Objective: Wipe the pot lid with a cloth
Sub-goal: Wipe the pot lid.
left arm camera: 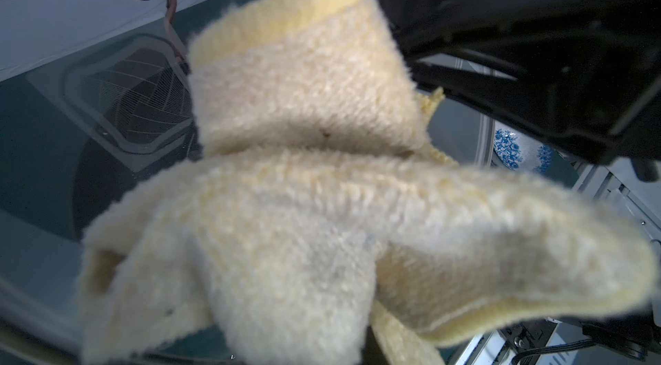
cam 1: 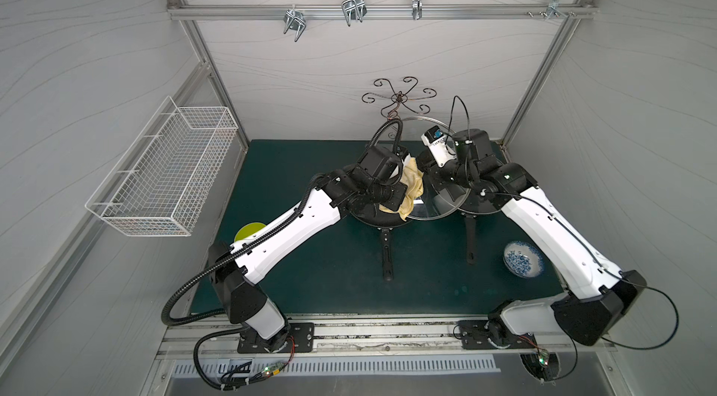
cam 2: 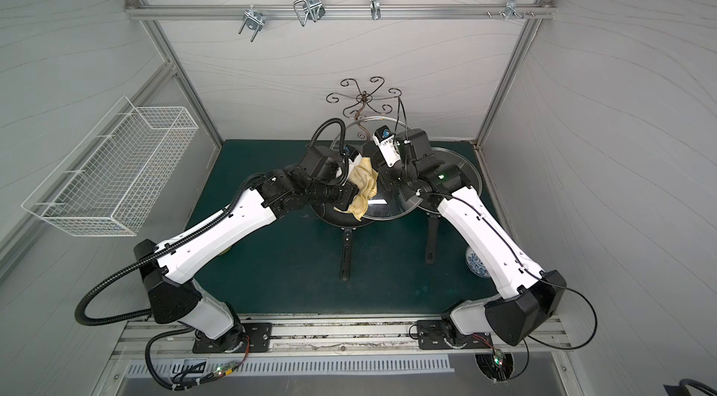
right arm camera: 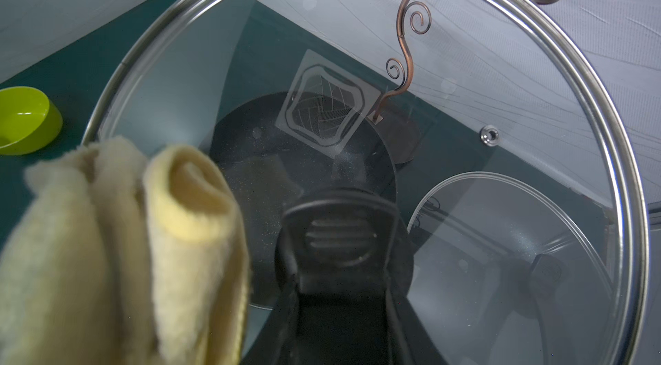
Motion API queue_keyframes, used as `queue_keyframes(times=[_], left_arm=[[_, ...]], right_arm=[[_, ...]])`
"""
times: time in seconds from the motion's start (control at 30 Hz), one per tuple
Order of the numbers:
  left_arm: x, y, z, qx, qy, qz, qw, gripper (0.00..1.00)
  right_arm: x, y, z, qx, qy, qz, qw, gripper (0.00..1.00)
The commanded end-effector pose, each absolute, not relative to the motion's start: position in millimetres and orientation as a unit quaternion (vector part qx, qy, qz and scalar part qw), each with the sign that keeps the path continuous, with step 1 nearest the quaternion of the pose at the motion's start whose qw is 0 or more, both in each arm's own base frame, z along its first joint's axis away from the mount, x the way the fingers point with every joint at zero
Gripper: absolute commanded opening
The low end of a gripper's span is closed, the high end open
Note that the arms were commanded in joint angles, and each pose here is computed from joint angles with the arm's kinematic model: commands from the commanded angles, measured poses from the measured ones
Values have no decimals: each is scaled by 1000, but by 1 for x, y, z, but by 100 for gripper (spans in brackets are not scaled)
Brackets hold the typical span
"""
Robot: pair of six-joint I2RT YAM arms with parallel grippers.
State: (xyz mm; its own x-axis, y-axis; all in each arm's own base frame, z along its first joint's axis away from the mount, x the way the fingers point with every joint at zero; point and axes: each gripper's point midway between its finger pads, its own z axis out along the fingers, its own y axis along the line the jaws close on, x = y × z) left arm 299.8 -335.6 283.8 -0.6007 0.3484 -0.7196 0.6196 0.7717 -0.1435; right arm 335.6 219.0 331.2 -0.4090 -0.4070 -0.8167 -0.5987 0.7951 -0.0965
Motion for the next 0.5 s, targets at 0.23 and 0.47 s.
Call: queue_keyframes(times=[0.23,0.47], left_arm=[[294,-377,279,302,862,-223,341,0],[299,-360,281,288,868,-192,357,0]], right_arm=[[336,233,426,-259,754,193,571,0],[335,225,421,-258,755,183,574,0]])
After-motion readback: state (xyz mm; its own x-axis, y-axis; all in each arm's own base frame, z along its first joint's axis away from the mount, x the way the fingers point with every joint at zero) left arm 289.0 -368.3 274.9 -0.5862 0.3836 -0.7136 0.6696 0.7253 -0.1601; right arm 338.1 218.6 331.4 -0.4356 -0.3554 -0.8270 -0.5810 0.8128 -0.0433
